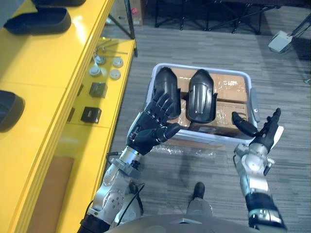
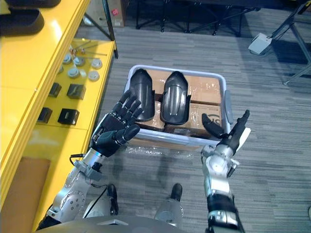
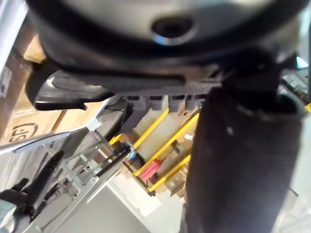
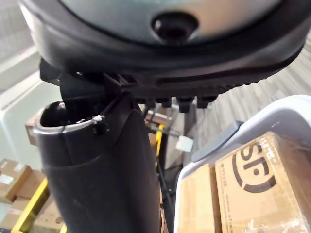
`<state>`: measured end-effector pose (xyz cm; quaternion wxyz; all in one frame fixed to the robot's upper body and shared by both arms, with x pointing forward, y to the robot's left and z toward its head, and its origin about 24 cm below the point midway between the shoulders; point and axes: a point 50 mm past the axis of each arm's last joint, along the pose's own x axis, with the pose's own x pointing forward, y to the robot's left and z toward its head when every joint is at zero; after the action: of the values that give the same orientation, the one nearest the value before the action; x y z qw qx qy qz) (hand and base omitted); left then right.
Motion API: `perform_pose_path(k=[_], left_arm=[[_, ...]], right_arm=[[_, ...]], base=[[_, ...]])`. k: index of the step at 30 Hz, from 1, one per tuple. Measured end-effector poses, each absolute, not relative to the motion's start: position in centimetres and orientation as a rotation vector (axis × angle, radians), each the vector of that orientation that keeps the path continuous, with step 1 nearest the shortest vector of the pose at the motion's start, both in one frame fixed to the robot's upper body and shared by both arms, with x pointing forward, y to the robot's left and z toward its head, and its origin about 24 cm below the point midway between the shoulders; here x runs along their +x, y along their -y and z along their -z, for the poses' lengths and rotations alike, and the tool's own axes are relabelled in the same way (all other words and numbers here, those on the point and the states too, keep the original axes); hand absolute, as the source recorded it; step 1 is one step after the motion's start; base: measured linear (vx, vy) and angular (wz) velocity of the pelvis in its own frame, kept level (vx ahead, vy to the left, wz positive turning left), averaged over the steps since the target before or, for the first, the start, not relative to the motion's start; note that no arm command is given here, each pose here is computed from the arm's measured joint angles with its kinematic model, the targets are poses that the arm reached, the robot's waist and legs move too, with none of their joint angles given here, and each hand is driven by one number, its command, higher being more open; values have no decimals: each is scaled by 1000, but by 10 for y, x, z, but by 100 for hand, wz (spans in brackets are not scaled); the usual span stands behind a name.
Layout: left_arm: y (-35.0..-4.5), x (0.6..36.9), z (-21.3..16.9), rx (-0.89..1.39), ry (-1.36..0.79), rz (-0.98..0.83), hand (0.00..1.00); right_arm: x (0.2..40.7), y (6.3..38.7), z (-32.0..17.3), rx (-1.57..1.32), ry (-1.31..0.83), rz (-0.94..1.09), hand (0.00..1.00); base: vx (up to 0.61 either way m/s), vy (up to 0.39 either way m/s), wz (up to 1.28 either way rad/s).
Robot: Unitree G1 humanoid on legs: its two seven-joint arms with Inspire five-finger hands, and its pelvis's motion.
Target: Walk over and take three plastic housings, then place them on the shelf
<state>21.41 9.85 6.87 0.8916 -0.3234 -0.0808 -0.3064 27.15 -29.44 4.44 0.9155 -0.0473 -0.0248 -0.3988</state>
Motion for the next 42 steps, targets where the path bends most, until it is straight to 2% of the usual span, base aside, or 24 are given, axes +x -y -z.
perform_pose_path(k=[5, 11, 23, 31, 32, 42], left_arm=[[-97, 219, -73, -660, 187, 641, 100], [-99, 221, -61, -652, 138, 620, 100], [-95, 226, -59, -641, 140, 615, 100], [-99, 225, -39, -645, 64, 553, 100], [-100, 225, -38, -649, 65, 549, 100], [-112, 228, -41, -623, 93, 515, 100]], right_arm=[[299, 321, -85, -128, 120, 859, 100], [320, 337, -107, -173, 91, 842, 100], [337, 378, -160, -260, 42, 839, 100], [344, 387, -202, -264, 48, 803, 100], [344, 388, -200, -259, 16, 793, 0], [334, 403, -183, -273, -216, 691, 0]], base=[[-134, -2, 16], [-106, 18, 10], [-63, 21, 7], [-40, -13, 8], [-2, -14, 6], [-18, -43, 7]])
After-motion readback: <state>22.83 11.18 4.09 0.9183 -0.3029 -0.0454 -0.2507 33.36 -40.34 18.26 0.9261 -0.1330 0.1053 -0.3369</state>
